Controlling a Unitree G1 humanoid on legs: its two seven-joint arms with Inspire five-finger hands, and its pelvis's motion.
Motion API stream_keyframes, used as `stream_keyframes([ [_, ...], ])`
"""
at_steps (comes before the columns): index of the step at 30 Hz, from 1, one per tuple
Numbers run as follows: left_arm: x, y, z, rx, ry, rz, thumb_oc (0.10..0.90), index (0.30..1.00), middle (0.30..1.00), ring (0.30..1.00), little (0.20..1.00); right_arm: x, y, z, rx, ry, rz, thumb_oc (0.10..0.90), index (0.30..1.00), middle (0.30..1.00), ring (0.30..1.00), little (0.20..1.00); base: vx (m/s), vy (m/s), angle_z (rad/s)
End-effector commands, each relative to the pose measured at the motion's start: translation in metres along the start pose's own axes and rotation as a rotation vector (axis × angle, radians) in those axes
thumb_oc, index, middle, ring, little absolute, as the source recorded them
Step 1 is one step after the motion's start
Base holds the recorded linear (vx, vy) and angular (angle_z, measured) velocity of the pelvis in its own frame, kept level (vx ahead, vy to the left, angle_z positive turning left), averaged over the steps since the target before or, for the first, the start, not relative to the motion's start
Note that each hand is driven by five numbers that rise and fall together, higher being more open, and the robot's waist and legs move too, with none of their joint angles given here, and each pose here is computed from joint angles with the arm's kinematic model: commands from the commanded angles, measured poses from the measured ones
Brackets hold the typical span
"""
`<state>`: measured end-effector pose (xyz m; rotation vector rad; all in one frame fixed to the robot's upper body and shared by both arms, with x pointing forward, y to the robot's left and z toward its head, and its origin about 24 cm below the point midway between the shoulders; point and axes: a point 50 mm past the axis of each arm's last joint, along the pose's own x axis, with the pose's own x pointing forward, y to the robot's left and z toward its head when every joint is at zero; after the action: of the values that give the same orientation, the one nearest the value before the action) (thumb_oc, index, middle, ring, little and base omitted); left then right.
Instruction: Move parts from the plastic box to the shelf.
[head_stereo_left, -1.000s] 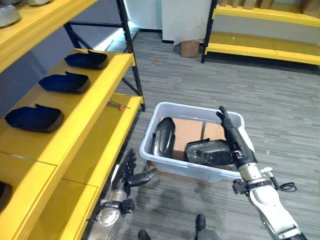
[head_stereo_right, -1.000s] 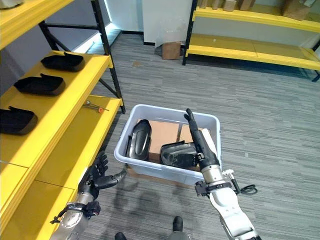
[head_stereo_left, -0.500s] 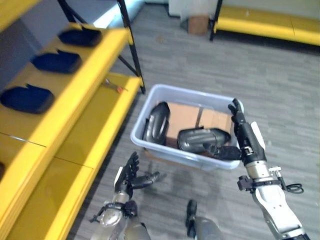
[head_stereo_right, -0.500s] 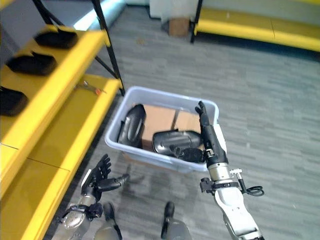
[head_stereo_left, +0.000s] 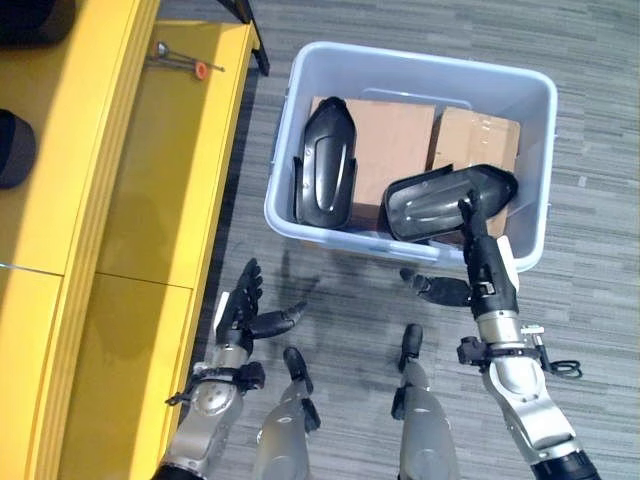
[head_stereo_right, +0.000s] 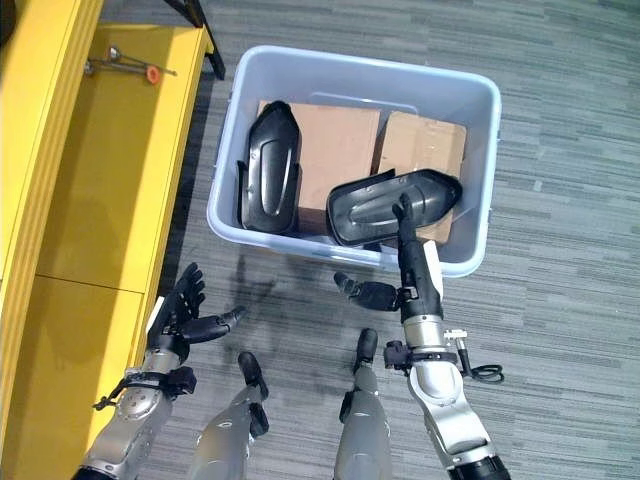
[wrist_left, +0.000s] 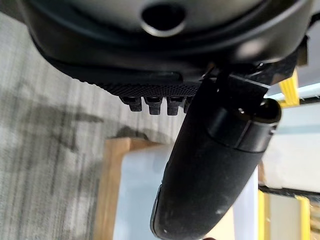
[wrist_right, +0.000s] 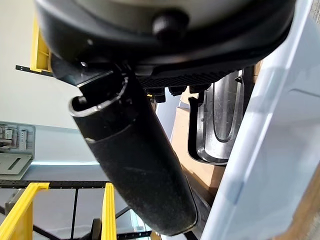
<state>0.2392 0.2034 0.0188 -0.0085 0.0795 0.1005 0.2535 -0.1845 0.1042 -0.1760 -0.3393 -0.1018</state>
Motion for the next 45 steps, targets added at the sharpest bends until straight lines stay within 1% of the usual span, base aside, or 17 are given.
stream_keyframes([
  [1, -0.002, 0.001, 0.027, 0.003, -0.166, 0.004, 0.900, 1.000, 1.000, 1.000, 1.000, 0.013, -0.020, 0.037, 0.108, -0.206, -0.115, 0.900, 1.000, 1.000, 1.000, 1.000, 0.00, 0.000, 0.00],
  [3, -0.002, 0.001, 0.027, -0.004, -0.163, 0.006, 0.900, 1.000, 1.000, 1.000, 1.000, 0.014, -0.021, 0.035, 0.243, -0.189, -0.128, 0.900, 1.000, 1.000, 1.000, 1.000, 0.00, -0.014, -0.05],
  [4, -0.002, 0.001, 0.027, -0.004, -0.163, 0.006, 0.900, 1.000, 1.000, 1.000, 1.000, 0.014, -0.021, 0.035, 0.243, -0.189, -0.128, 0.900, 1.000, 1.000, 1.000, 1.000, 0.00, -0.018, -0.05],
  [5, -0.002, 0.001, 0.027, -0.004, -0.161, 0.005, 0.900, 1.000, 1.000, 1.000, 1.000, 0.015, -0.022, 0.035, 0.305, -0.186, -0.130, 0.900, 1.000, 1.000, 1.000, 1.000, -0.01, -0.020, -0.04],
  [8, -0.003, 0.000, 0.026, -0.011, -0.150, -0.005, 0.900, 1.000, 1.000, 1.000, 1.000, 0.018, -0.023, 0.037, 0.405, -0.190, -0.127, 0.900, 1.000, 1.000, 1.000, 1.000, 0.00, -0.034, -0.05],
  [11, -0.004, 0.001, 0.025, -0.016, -0.138, -0.006, 0.900, 1.000, 1.000, 1.000, 1.000, 0.024, -0.022, 0.042, 0.594, -0.205, -0.114, 0.900, 1.000, 1.000, 1.000, 1.000, 0.00, -0.040, -0.09],
  [12, -0.004, 0.001, 0.025, -0.016, -0.138, -0.006, 0.900, 1.000, 1.000, 1.000, 1.000, 0.024, -0.022, 0.042, 0.594, -0.205, -0.114, 0.900, 1.000, 1.000, 1.000, 1.000, 0.00, -0.029, -0.10],
  [13, -0.004, 0.001, 0.025, -0.017, -0.132, -0.008, 0.900, 1.000, 1.000, 1.000, 1.000, 0.025, -0.022, 0.041, 0.639, -0.201, -0.116, 0.900, 1.000, 1.000, 1.000, 1.000, 0.01, -0.038, -0.08],
  [14, -0.004, 0.000, 0.025, -0.019, -0.129, -0.015, 0.900, 1.000, 1.000, 1.000, 1.000, 0.026, -0.017, 0.039, 0.793, -0.183, -0.093, 0.900, 1.000, 1.000, 1.000, 1.000, 0.01, -0.055, -0.05],
  [15, -0.004, 0.001, 0.025, -0.021, -0.124, -0.015, 0.900, 1.000, 1.000, 1.000, 1.000, 0.026, -0.016, 0.039, 0.857, -0.179, -0.078, 0.900, 1.000, 1.000, 1.000, 1.000, 0.02, -0.051, -0.04],
  [17, -0.004, 0.001, 0.025, -0.028, -0.119, -0.020, 0.900, 1.000, 1.000, 1.000, 1.000, 0.028, -0.014, 0.037, 0.934, -0.164, -0.063, 0.900, 1.000, 1.000, 1.000, 1.000, 0.01, -0.032, -0.03],
  [20, -0.005, 0.002, 0.024, -0.028, -0.112, -0.021, 0.900, 1.000, 1.000, 1.000, 1.000, 0.029, -0.012, 0.038, 0.987, -0.160, -0.040, 0.900, 1.000, 1.000, 1.000, 1.000, 0.02, -0.029, -0.03],
  [25, -0.005, 0.001, 0.025, -0.036, -0.111, -0.034, 0.900, 1.000, 1.000, 1.000, 1.000, 0.033, -0.012, 0.040, 0.983, -0.157, -0.019, 0.900, 1.000, 1.000, 1.000, 1.000, 0.01, -0.007, 0.00],
  [28, -0.005, 0.000, 0.027, -0.041, -0.115, -0.041, 0.900, 1.000, 1.000, 1.000, 1.000, 0.042, -0.013, 0.044, 0.951, -0.167, -0.012, 0.900, 1.000, 1.000, 1.000, 1.000, 0.03, -0.022, 0.01],
  [31, -0.005, -0.004, 0.028, -0.053, -0.117, -0.054, 0.900, 1.000, 1.000, 1.000, 1.000, 0.054, -0.019, 0.044, 0.915, -0.168, -0.054, 0.900, 1.000, 1.000, 1.000, 1.000, 0.01, -0.019, 0.02],
  [39, -0.004, -0.008, 0.030, -0.062, -0.124, -0.065, 0.900, 1.000, 1.000, 1.000, 1.000, 0.071, -0.027, 0.043, 0.864, -0.153, -0.123, 0.900, 1.000, 1.000, 1.000, 1.000, 0.00, -0.003, 0.01],
  [45, -0.004, -0.011, 0.030, -0.079, -0.120, -0.079, 0.900, 1.000, 1.000, 1.000, 1.000, 0.095, -0.037, 0.038, 0.842, -0.113, -0.205, 0.900, 1.000, 1.000, 1.000, 1.000, 0.00, 0.000, 0.00],
])
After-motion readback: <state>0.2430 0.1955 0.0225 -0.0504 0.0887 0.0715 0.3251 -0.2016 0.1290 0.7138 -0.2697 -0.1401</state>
